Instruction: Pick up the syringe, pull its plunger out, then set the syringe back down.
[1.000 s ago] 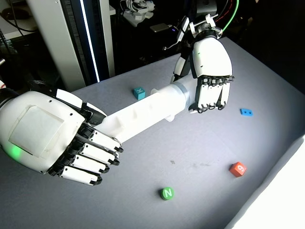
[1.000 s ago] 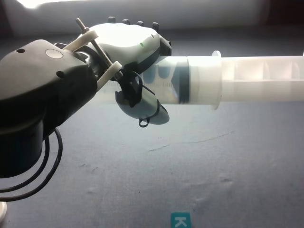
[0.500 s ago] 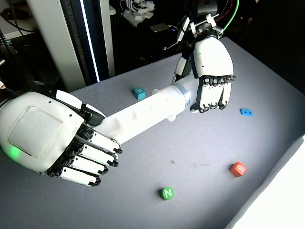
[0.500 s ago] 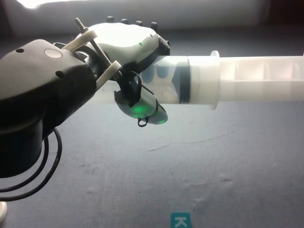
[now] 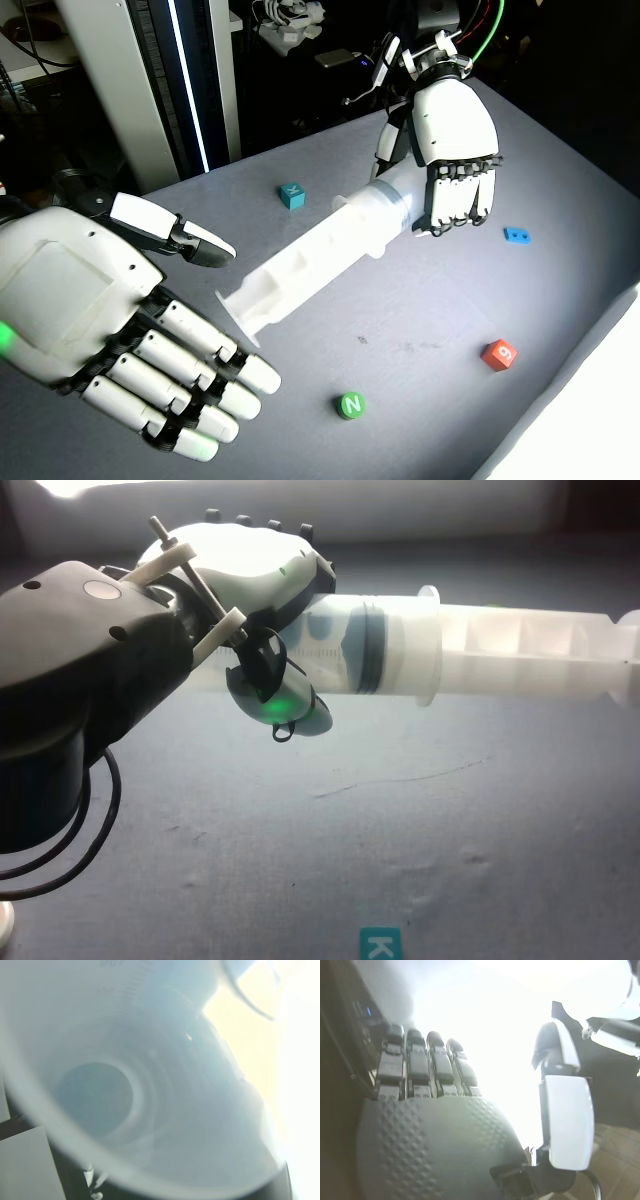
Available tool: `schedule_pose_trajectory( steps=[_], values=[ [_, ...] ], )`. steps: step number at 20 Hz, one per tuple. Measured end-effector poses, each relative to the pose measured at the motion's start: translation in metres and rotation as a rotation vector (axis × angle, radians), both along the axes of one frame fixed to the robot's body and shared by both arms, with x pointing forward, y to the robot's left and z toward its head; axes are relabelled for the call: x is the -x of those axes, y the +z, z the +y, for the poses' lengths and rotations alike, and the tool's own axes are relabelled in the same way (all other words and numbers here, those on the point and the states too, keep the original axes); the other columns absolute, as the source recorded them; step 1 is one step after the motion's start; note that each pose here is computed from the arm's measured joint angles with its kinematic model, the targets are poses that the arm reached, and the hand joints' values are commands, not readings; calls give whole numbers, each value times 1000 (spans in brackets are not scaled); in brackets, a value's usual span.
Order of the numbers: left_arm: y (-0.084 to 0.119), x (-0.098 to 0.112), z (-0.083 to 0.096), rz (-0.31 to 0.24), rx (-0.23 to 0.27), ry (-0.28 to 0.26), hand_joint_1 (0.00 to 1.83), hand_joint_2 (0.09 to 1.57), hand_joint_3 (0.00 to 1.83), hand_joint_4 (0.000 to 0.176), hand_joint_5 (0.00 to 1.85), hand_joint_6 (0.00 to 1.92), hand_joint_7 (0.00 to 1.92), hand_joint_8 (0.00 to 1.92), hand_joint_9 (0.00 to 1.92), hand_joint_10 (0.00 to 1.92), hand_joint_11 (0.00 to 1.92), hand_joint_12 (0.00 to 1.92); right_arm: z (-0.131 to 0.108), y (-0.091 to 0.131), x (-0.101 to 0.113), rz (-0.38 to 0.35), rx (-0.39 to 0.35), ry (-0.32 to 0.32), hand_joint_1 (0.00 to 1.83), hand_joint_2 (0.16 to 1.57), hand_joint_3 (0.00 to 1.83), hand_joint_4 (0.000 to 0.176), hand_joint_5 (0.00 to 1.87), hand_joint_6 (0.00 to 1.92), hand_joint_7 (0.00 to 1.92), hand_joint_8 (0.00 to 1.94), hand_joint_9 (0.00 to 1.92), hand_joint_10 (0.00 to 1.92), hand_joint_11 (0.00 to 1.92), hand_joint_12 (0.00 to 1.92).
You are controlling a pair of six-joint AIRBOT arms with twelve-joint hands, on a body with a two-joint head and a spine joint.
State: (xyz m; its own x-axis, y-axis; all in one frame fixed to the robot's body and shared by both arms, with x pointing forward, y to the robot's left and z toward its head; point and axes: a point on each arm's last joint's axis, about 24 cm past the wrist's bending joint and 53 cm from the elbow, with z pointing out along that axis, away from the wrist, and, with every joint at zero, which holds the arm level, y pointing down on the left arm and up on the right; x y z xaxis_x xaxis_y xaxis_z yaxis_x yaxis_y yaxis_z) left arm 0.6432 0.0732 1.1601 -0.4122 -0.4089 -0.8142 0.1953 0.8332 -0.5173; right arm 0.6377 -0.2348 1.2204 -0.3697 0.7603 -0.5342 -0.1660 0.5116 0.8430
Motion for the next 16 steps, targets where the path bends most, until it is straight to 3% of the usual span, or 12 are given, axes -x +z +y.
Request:
schedule_pose_trajectory(
  steps=[1,4,11,16],
  values=[
    [0,0,0,1,0,-2,1354,1167,0,0,891,1175,864,1121,755,1375,469,1378,1,-1,0,-1,5,5,270,869,0,0,0,0,0,0,0,0,0,1],
    [0,0,0,1,0,-2,1351,1175,1,0,886,1151,845,1176,728,1417,439,1379,1,0,0,-3,3,4,317,864,0,0,0,0,0,0,0,0,0,0],
    [0,0,0,1,0,-1,1354,1167,0,0,879,1189,876,1092,756,1391,475,1422,7,2,2,-30,35,28,315,841,0,0,0,0,0,0,0,0,0,0],
    [-19,3,7,38,6,12,1358,1157,0,0,928,1075,886,1117,753,1389,439,1421,10,2,3,-39,54,44,269,827,0,0,0,0,0,0,0,0,8,4]
  ],
)
